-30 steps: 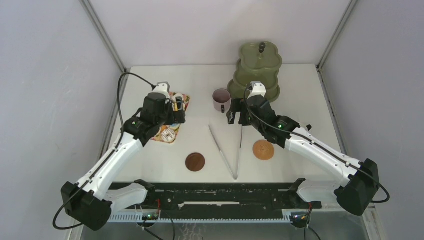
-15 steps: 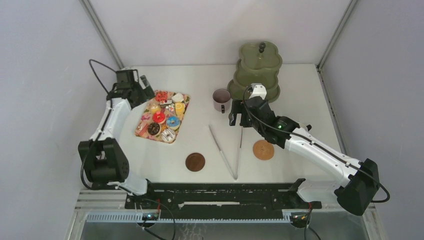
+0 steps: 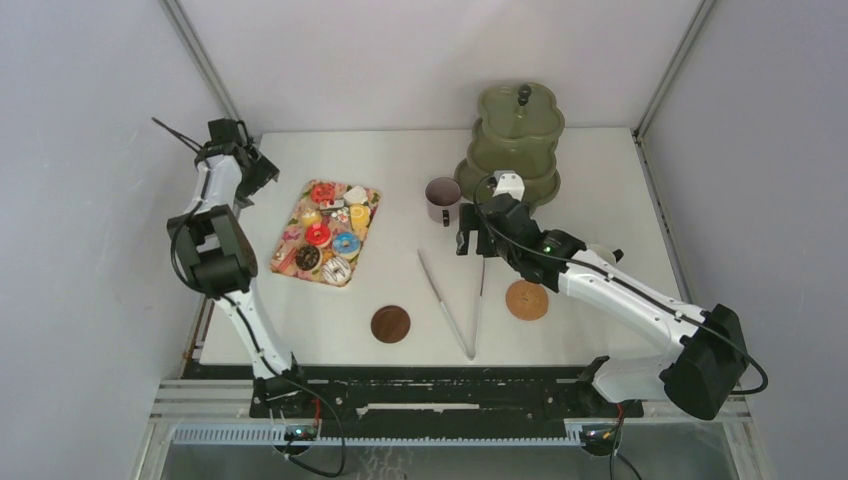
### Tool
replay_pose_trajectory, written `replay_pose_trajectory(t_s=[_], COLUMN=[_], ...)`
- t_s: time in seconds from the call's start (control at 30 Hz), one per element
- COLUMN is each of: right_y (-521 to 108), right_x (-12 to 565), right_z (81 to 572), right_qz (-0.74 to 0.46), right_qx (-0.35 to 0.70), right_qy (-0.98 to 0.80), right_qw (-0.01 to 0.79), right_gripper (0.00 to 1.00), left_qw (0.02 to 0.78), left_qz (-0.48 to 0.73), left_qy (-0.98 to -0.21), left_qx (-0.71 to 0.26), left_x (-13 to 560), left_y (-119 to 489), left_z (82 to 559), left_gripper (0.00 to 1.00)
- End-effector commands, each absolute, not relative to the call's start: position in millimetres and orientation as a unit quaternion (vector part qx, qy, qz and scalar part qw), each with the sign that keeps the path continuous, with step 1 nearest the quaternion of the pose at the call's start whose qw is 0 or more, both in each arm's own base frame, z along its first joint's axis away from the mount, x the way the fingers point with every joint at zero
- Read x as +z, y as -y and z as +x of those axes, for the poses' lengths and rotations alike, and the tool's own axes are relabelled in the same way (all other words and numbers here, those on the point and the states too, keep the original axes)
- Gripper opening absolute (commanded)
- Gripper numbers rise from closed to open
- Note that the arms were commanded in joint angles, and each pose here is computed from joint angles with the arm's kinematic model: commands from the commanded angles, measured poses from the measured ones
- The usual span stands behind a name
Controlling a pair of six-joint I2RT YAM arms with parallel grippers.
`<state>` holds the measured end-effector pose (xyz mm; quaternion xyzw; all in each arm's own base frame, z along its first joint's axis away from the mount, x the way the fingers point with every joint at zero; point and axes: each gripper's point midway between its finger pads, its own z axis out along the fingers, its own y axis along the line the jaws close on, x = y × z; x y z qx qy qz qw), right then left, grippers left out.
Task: Serve the afternoon tea
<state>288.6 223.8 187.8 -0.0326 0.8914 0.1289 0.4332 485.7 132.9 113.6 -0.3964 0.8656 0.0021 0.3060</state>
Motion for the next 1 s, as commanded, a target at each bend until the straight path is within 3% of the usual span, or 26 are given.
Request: replay_pose_trajectory(t_s=[0.0, 0.3, 0.83, 0.97], right_y=[-227.3, -222.8, -214.4, -210.0], right_x=[194.6, 186.8, 190.4, 189.5], right_z=[298.6, 309.5, 301.6, 296.9], right_qz=[-0.034, -0.017, -0.001, 0.004], right_qx=[0.134, 0.142, 0.141, 0.138], right_qy=[-0.883, -0.888, -0.892, -0.894], right_qw=[0.449, 0.436, 0.43, 0.426], right_gripper=[0.98, 0.98, 0.98, 0.98], left_qw=[0.274, 0.201, 0.154, 0.164], left_qz=[-0.432, -0.444, -0.425, -0.446], left_qy=[-0.858, -0.87, -0.892, -0.88], left_qx=[0.037, 0.075, 0.003, 0.008], left_x=[102.5, 55.6, 25.5, 31.2], left_y=[-151.1, -142.7, -52.0, -48.2], left_z=[496.3, 462.1, 437.6, 427.2], left_gripper=[0.82, 0.82, 0.8, 0.85])
